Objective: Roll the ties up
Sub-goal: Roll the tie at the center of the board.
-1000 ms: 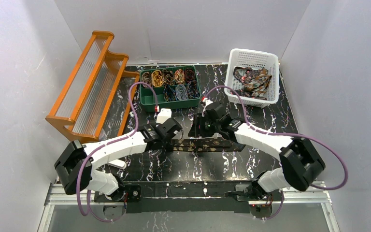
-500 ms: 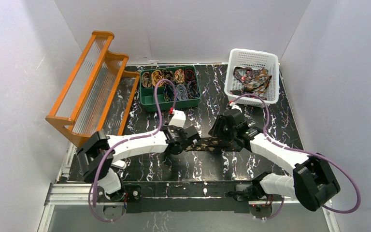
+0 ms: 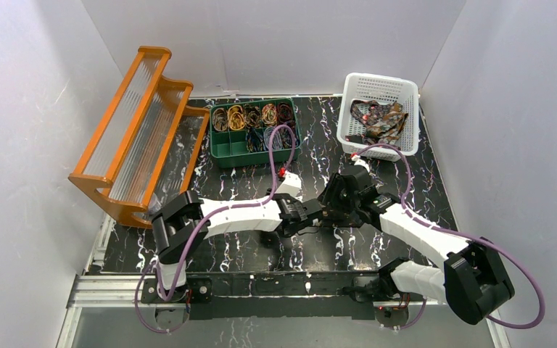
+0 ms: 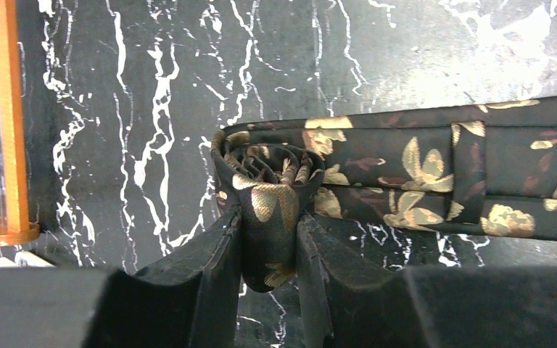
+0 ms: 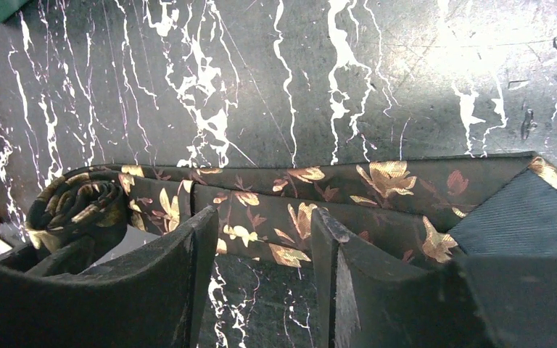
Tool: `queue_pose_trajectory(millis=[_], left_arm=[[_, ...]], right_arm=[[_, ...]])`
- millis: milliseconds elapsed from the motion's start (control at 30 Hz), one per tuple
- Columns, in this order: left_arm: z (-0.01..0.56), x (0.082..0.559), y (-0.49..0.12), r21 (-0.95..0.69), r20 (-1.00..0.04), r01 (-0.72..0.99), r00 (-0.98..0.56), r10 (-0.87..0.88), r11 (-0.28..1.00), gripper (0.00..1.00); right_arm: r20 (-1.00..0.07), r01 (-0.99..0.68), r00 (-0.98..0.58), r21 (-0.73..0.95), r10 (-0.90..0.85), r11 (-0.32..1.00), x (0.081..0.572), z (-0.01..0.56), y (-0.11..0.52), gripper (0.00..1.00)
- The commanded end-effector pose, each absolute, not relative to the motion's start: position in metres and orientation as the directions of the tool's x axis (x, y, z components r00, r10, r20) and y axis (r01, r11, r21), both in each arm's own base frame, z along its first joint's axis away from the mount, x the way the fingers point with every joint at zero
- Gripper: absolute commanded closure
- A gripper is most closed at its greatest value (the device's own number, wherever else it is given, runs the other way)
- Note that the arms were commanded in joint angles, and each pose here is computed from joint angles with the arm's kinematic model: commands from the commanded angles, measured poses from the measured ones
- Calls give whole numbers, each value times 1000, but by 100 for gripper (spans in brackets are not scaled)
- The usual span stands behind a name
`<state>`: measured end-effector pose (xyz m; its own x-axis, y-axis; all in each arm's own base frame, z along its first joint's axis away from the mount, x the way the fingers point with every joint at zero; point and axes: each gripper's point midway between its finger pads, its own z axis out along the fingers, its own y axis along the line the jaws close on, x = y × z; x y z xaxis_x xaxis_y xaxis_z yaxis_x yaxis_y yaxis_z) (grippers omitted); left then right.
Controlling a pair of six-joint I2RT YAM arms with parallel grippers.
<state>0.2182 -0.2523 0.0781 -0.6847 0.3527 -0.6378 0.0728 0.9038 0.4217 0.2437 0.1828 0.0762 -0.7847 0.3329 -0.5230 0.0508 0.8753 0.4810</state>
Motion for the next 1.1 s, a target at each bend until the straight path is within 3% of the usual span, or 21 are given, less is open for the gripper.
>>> queue_pose_trajectory(millis=[0, 267, 567, 767, 833, 933, 1067], left_arm=[[78, 219, -273, 382, -654, 88, -678, 336, 920, 69], [66, 213, -320, 217, -638, 227, -703, 314, 949, 41], [115, 214, -343, -90, -690, 269, -711, 135, 959, 29], [155, 216, -302, -144, -747, 218, -664, 38, 965, 23], [155, 216, -280, -136, -750, 176, -661, 14, 975, 21], [143, 217, -248, -151, -727, 117, -686, -30, 982, 18], [126, 216, -211, -180, -695, 47, -713, -93, 982, 15]], right_arm=[[-529, 57, -774, 490, 349, 870, 244, 76, 179, 41], [-512, 49, -788, 498, 340, 865, 242, 73, 178, 40], [-518, -51, -804, 548, 291, 835, 242, 86, 190, 36], [-653, -365, -740, 591, 160, 719, 243, 122, 223, 27], [-724, -508, -680, 576, 111, 641, 240, 138, 237, 16], [-850, -687, -526, 443, 27, 576, 238, 150, 254, 3], [-950, -872, -261, 155, -173, 464, 225, 141, 284, 1]])
